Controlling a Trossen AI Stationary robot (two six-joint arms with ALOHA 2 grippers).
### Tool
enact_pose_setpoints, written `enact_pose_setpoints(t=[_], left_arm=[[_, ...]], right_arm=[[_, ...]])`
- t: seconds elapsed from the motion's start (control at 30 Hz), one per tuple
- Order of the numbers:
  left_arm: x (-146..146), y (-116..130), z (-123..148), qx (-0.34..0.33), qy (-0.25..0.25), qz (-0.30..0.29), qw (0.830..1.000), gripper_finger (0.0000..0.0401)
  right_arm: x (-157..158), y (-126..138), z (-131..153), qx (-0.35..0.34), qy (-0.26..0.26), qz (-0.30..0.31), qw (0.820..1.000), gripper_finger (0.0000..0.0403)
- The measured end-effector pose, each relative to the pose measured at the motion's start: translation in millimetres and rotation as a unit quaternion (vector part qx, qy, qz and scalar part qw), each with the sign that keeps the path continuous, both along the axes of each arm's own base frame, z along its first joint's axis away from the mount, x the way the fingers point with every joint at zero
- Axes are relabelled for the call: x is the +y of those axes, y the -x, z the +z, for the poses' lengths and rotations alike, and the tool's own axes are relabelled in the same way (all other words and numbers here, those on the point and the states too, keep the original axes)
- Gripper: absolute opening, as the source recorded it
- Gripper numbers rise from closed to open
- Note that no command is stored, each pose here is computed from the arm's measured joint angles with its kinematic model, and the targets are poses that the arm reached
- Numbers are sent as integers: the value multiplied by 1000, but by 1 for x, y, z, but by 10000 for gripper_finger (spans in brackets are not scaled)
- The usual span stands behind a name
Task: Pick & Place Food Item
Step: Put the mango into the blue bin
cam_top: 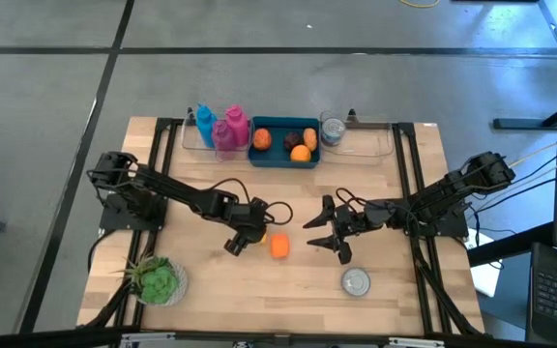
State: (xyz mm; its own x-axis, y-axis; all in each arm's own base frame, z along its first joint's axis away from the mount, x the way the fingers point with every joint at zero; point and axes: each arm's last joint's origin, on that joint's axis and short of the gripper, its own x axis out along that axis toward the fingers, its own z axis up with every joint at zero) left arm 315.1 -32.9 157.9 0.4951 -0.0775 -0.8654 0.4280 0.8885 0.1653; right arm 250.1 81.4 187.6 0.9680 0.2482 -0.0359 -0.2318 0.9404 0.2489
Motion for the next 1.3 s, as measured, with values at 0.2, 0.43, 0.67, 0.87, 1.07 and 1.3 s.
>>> enact_pose_setpoints(t=[0.2, 0.43, 0.67, 0.87, 1.07, 1.3], left_arm=[[2, 1, -1, 5, -1, 1, 1000, 253], [2, 2, -2, 15, -1, 3, 1000, 175], [2, 2, -2, 15, -1, 4, 1000, 119], [2, 2, -2, 13, 2, 9, 1000, 159], [2, 2, -2, 14, 13, 36, 999, 216], [-10, 5, 18, -8, 22, 29, 999, 269]], right_arm=[[0, 0, 0, 0, 0, 0, 1000, 224], [0, 0, 0, 0, 0, 0, 1000, 224], [0, 0, 0, 0, 0, 0, 1000, 224], [0, 0, 0, 0, 0, 0, 1000, 224], [0, 0, 0, 0, 0, 0, 1000, 224], [0, 0, 0, 0, 0, 0, 1000, 224]])
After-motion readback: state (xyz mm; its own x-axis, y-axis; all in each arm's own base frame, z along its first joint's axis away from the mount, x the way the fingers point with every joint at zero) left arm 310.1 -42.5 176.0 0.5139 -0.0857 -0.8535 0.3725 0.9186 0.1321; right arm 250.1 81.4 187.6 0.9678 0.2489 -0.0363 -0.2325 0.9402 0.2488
